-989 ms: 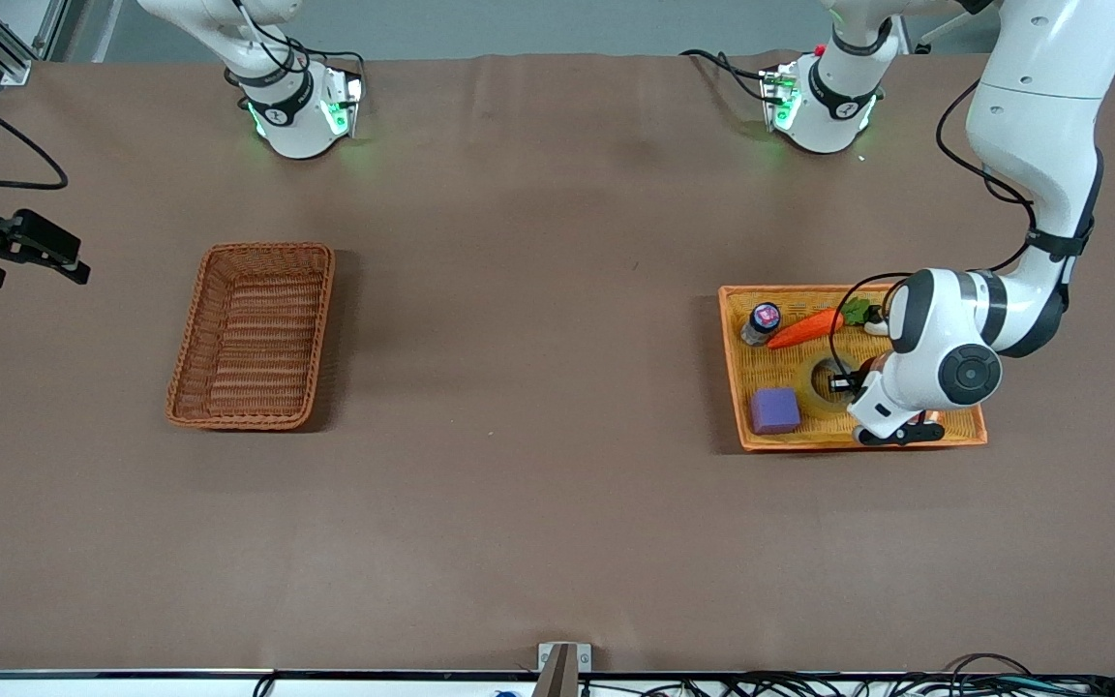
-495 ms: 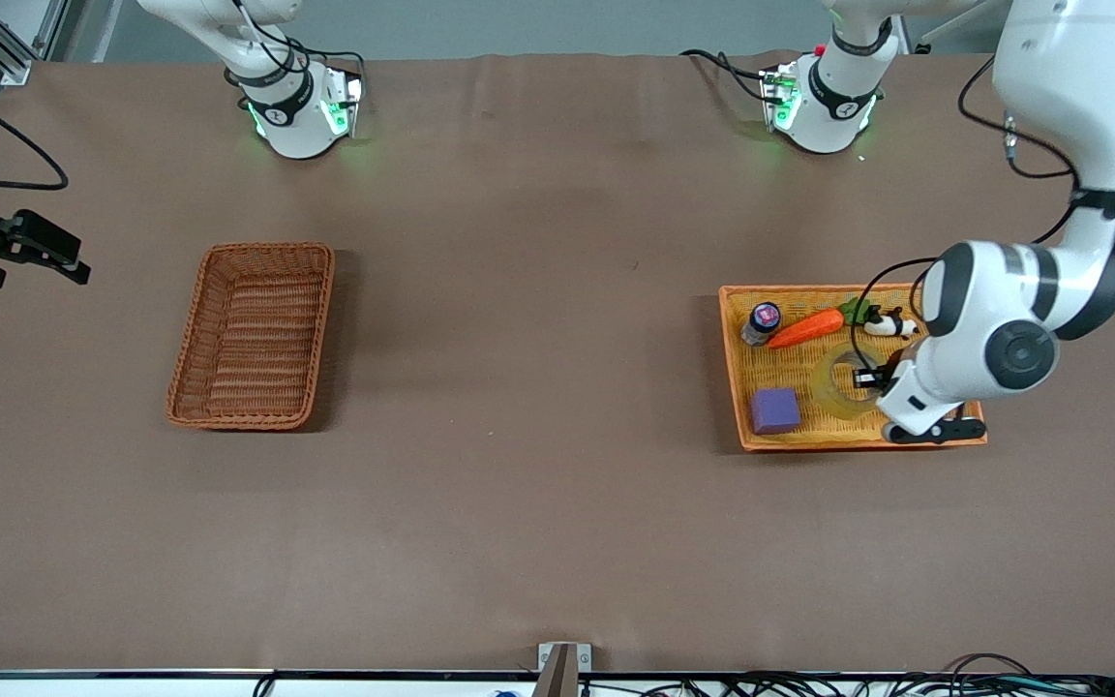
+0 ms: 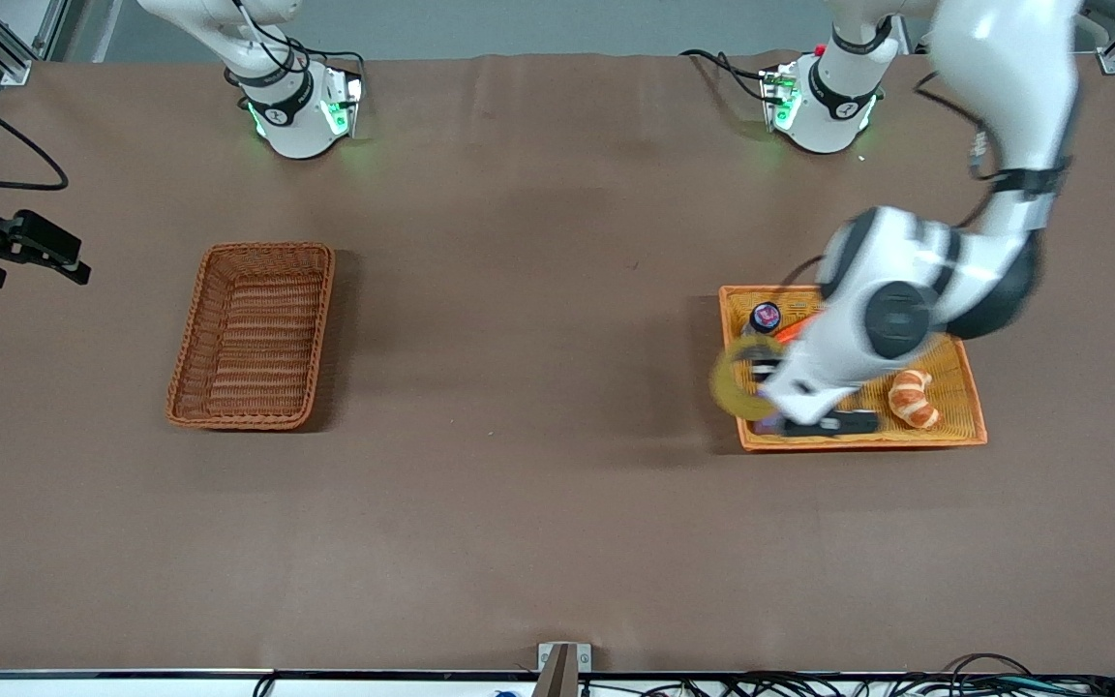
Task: Move tape to another basket
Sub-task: 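Lift the tape roll and set it on the table beside the tray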
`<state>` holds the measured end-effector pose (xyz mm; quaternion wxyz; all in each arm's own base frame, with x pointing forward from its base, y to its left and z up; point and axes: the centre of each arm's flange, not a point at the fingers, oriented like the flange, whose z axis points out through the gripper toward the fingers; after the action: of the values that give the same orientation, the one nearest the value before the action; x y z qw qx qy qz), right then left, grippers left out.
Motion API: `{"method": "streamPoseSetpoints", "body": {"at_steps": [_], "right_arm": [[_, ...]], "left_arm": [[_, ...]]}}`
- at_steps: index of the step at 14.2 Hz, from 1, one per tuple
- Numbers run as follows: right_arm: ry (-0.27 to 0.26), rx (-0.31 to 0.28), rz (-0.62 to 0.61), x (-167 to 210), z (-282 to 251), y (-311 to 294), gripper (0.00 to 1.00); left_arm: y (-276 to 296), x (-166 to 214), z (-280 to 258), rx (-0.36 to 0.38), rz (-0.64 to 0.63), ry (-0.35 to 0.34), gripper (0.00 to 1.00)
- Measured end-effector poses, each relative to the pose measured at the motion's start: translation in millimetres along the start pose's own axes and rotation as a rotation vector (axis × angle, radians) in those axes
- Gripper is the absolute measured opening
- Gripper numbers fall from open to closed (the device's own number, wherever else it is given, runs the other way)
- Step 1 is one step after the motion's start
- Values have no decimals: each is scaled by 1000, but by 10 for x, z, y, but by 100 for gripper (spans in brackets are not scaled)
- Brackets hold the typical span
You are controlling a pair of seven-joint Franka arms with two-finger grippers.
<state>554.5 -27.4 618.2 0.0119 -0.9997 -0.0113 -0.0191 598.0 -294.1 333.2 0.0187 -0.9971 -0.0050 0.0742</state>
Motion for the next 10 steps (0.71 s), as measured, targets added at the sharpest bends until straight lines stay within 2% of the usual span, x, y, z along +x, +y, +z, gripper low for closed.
{"method": "streamPoseSetpoints", "body": {"at_steps": [2, 4, 7, 10], "right_arm": [[-1, 0, 0, 3, 8, 1, 100], [-3, 0, 0, 4, 14, 3, 100], [-3, 0, 1, 5, 17, 4, 100], [-5, 0, 1, 9, 29, 6, 100]], "left_arm": [[861, -303, 314, 13, 21, -27, 22], [1530, -536, 562, -9, 35, -51, 22], [2039, -576, 675, -106, 34, -72, 22], [2402, -648, 773, -185, 59, -12, 22]]}}
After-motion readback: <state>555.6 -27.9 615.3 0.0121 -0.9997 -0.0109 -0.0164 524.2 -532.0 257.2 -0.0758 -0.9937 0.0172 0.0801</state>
